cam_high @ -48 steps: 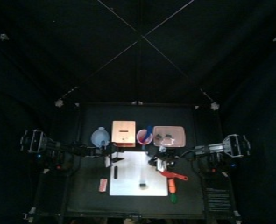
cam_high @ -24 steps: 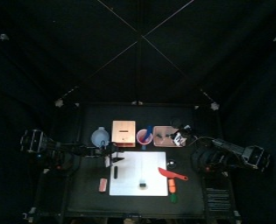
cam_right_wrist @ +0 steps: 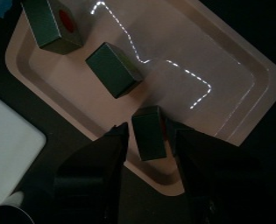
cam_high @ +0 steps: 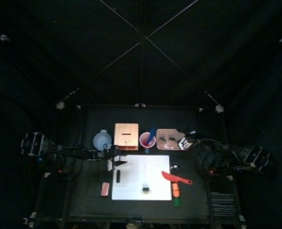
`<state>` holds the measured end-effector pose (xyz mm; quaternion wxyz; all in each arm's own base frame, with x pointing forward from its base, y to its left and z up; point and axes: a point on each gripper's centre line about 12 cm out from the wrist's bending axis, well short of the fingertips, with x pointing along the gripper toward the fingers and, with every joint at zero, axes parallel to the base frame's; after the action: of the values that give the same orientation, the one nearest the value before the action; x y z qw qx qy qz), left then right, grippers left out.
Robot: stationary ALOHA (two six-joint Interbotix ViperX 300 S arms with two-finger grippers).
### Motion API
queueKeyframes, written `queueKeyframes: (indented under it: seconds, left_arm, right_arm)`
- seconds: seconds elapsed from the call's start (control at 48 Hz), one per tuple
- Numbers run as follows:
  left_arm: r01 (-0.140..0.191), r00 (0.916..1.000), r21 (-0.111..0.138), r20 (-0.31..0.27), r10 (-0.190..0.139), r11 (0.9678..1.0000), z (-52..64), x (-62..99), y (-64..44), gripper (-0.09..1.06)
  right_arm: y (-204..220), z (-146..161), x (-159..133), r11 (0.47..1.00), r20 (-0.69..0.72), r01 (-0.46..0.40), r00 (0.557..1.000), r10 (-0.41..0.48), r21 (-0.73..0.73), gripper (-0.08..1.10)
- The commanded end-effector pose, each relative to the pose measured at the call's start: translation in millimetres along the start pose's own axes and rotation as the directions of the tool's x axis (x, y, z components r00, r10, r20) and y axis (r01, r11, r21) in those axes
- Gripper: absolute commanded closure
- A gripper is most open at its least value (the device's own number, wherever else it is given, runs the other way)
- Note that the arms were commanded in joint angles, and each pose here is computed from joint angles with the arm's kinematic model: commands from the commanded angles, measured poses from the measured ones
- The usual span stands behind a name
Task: Place sushi on board then cut the sushi with the knife then place the pieces on the plate
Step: Place the 4 sushi pieces on the plate
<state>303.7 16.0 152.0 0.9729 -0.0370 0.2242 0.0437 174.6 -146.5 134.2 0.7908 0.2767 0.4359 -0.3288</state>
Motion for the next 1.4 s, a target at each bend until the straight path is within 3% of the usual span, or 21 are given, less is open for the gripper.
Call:
queueKeyframes:
  seconds: [0.021,0.292,0.438,0.688,1.021,1.396]
  left_arm:
    - [-0.002,0.9996,-0.002,0.029,0.002,1.0,9.9,2.0,0.3,0.16]
    - [0.0,0.9996,-0.007,0.029,0.0,1.0,9.3,1.8,-0.8,0.16]
    - [-0.003,0.9996,-0.009,0.028,0.003,1.0,9.2,1.8,-0.1,0.16]
    - [-0.006,0.9996,-0.016,0.028,0.006,0.9999,9.2,1.8,0.5,0.16]
    - [-0.011,0.9996,-0.033,0.026,0.012,0.9994,8.9,1.8,0.6,0.16]
    - [-0.01,0.9997,-0.032,0.021,0.011,0.9994,7.7,1.9,0.2,0.16]
  right_arm:
    - [10.0,22.4,-20.8,0.999,0.084,-0.033,0.996,0.034,-0.008,0.26]
    - [97.0,23.1,-43.0,0.947,0.12,-0.259,0.951,0.284,-0.192,0.26]
    - [152.3,8.1,-49.9,0.861,0.123,-0.36,0.896,0.426,-0.358,0.26]
    - [224.7,-20.7,-53.1,0.731,0.094,-0.472,0.806,0.585,-0.493,0.26]
    - [301.7,-58.3,-32.3,0.665,-0.082,-0.557,0.794,0.603,-0.497,0.25]
    - [322.9,-72.0,-6.5,0.661,-0.178,-0.546,0.822,0.541,-0.515,0.19]
